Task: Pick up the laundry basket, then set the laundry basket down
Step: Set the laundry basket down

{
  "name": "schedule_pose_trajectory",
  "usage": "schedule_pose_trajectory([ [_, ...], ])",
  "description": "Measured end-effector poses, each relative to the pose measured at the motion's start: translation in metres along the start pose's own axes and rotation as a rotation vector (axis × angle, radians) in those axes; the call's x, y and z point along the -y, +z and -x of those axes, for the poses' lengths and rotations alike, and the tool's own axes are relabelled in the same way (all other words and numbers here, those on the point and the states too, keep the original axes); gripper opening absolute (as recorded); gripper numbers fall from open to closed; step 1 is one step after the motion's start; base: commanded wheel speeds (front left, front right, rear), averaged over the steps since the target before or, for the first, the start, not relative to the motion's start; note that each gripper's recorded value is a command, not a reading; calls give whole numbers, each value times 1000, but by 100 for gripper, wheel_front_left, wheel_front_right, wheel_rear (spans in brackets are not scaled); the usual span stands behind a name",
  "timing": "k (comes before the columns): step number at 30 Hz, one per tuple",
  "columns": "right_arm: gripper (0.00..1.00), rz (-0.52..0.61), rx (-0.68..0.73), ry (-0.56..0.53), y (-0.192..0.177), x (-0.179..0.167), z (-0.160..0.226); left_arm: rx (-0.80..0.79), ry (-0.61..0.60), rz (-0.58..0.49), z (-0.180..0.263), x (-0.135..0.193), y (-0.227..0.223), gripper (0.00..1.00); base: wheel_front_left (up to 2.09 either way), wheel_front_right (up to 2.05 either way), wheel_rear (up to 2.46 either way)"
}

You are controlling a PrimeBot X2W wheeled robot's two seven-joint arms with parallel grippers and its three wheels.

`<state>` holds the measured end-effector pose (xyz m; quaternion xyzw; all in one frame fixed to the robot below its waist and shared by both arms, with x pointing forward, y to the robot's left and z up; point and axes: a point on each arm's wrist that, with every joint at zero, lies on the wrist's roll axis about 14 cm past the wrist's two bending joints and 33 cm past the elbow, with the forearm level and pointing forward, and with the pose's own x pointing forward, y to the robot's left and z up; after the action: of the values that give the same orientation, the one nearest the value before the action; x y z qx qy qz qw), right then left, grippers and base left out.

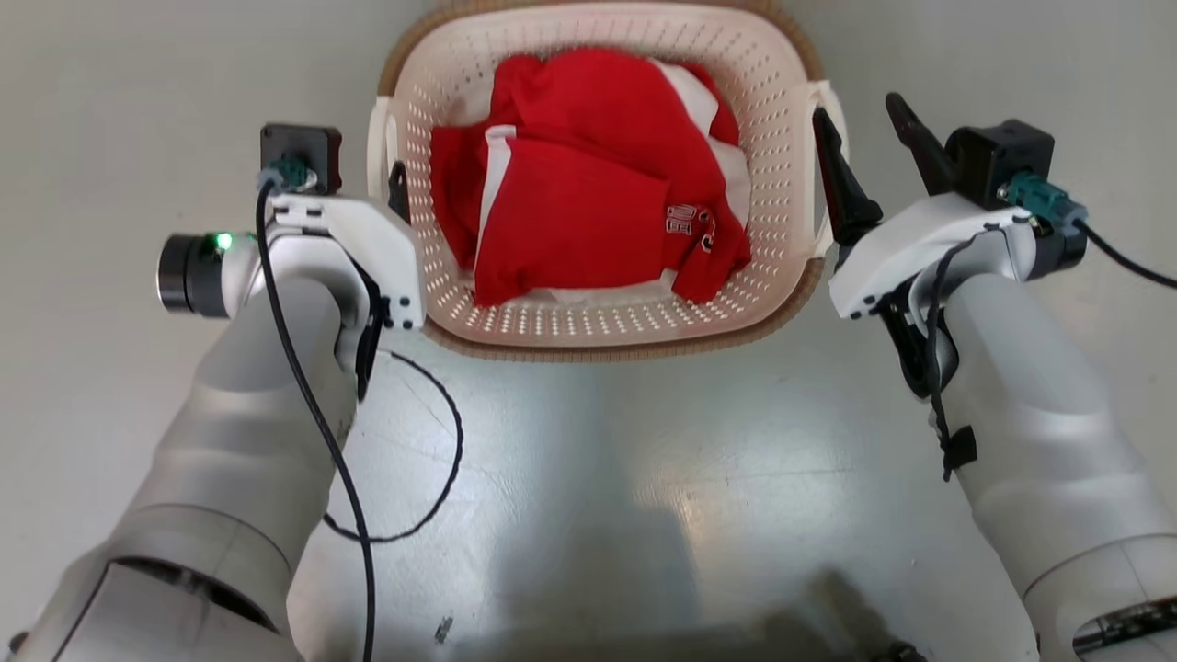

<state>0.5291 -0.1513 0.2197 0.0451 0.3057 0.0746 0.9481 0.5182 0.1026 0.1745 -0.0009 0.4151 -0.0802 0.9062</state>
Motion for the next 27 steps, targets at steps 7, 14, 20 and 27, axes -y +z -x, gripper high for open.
schedule_pose_trajectory([
  [7,100,42,76,-11,34,-1,28,73,13,24,32,0,21,100,0,0,0],
  [14,100,88,180,-22,76,-2,63,197,-10,71,73,10,55,100,0,0,0],
  [20,100,114,271,-34,108,-4,96,305,-20,113,114,13,76,100,0,0,0],
  [27,100,139,364,-38,129,-6,138,412,-13,128,161,12,88,100,0,0,0],
])
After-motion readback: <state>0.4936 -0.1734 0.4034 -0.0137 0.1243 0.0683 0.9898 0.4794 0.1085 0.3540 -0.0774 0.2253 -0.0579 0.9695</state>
